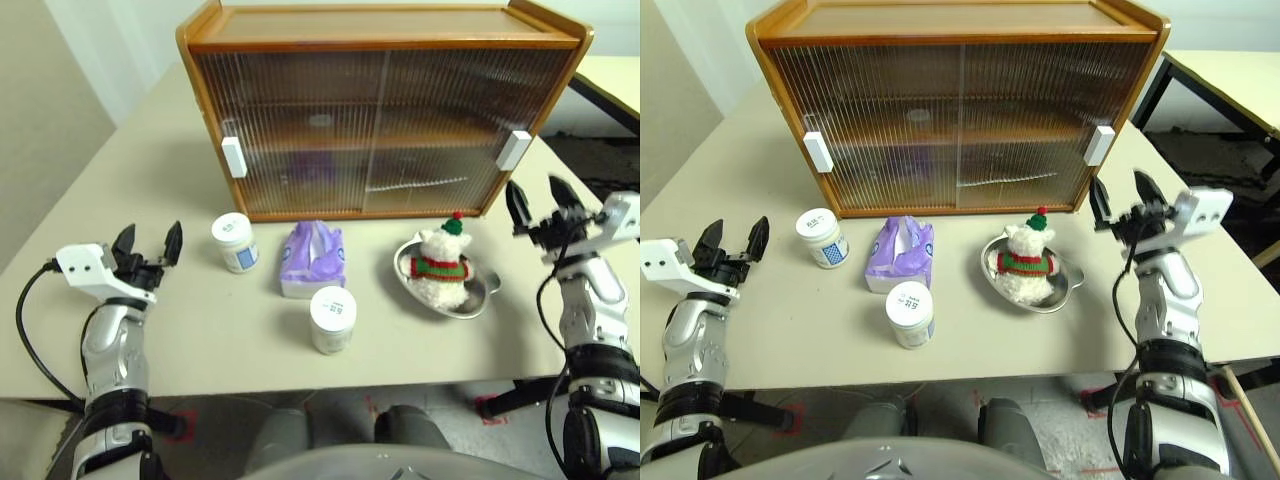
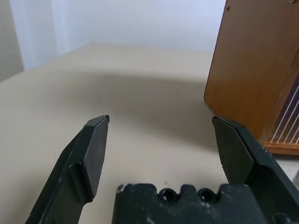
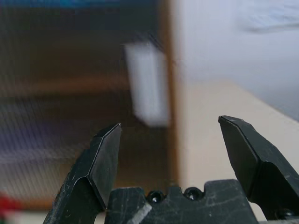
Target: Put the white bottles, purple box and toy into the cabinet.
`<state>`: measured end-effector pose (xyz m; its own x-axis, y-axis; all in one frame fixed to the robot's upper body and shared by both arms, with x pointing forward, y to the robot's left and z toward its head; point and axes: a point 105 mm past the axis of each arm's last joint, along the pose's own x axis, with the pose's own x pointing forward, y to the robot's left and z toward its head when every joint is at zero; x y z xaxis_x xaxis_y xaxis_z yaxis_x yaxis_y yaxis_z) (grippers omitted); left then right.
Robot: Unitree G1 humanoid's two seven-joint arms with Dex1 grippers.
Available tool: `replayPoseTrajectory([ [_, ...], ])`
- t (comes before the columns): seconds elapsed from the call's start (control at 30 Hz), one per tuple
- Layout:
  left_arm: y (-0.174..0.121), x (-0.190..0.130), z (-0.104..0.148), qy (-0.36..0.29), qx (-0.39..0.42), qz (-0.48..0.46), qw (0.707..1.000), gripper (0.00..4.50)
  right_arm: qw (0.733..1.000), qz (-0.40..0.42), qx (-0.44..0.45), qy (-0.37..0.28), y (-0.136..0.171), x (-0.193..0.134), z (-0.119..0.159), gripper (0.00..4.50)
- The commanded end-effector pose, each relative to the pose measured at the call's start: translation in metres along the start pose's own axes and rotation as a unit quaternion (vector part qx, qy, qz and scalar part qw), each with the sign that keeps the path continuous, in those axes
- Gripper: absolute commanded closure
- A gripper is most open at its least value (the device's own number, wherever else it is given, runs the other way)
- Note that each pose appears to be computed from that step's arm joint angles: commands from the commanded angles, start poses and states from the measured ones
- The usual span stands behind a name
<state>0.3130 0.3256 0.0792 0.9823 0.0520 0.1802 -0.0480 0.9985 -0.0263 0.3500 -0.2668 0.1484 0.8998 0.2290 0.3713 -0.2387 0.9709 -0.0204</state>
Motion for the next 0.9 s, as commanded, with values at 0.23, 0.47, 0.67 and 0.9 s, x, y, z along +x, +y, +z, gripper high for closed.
replayPoseTrajectory([
  [0.23,0.007,0.021,0.040,-0.034,0.047,-0.032,0.998,0.02,0.943,0.314,0.109,0.003,0.116,0.010,0.064,0.00],
  [0.47,-0.004,0.037,0.072,-0.049,0.034,-0.055,0.997,0.02,0.893,0.432,0.121,0.040,0.159,-0.005,0.079,0.00],
  [0.67,-0.029,0.049,0.094,-0.043,0.006,-0.073,0.996,0.02,0.882,0.457,0.109,0.046,0.170,-0.007,0.077,0.00],
  [0.9,-0.060,0.058,0.110,-0.031,-0.013,-0.100,0.994,1.29,0.896,0.430,0.102,0.033,0.165,0.001,0.072,0.00],
])
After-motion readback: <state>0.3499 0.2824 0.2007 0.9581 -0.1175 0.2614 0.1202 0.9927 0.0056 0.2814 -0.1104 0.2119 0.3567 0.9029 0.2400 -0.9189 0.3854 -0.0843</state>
